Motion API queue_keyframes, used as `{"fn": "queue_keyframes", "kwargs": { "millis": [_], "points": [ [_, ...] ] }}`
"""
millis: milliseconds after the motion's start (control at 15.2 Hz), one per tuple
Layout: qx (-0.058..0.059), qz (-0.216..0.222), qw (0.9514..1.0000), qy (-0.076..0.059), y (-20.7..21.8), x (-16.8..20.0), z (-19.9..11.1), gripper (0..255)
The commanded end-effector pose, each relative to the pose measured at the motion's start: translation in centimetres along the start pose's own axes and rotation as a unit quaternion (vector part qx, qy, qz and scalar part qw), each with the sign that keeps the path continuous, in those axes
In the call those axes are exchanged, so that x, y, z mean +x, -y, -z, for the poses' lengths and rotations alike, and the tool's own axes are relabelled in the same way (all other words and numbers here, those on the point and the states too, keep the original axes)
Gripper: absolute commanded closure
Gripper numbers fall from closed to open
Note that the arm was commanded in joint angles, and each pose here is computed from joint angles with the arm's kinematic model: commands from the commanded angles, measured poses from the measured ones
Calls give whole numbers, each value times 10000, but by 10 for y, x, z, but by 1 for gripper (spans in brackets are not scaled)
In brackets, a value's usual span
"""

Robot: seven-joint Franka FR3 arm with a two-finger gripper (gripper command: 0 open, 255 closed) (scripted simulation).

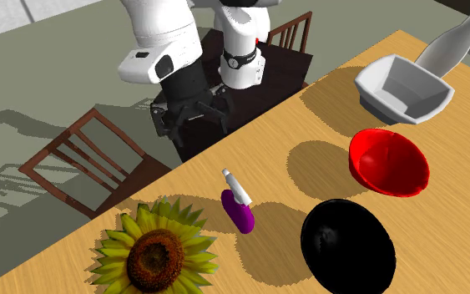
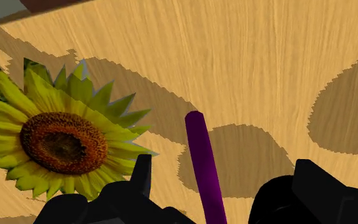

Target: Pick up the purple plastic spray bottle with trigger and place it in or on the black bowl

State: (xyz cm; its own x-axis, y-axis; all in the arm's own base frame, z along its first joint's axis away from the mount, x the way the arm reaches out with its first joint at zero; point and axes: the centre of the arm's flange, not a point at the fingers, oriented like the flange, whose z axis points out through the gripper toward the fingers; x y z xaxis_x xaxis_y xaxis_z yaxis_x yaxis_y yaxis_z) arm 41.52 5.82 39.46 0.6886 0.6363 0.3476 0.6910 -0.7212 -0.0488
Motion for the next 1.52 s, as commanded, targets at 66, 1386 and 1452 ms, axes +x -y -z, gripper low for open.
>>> {"fn": "queue_keyframes", "kwargs": {
  "millis": [66, 1386, 1452],
  "points": [
    [115, 475, 9983, -315, -6, 11, -35, 0],
    [398, 1400, 9849, -938, 1, 53, -137, 0],
    [398, 1400, 9849, -938, 1, 53, -137, 0]
  ]
}}
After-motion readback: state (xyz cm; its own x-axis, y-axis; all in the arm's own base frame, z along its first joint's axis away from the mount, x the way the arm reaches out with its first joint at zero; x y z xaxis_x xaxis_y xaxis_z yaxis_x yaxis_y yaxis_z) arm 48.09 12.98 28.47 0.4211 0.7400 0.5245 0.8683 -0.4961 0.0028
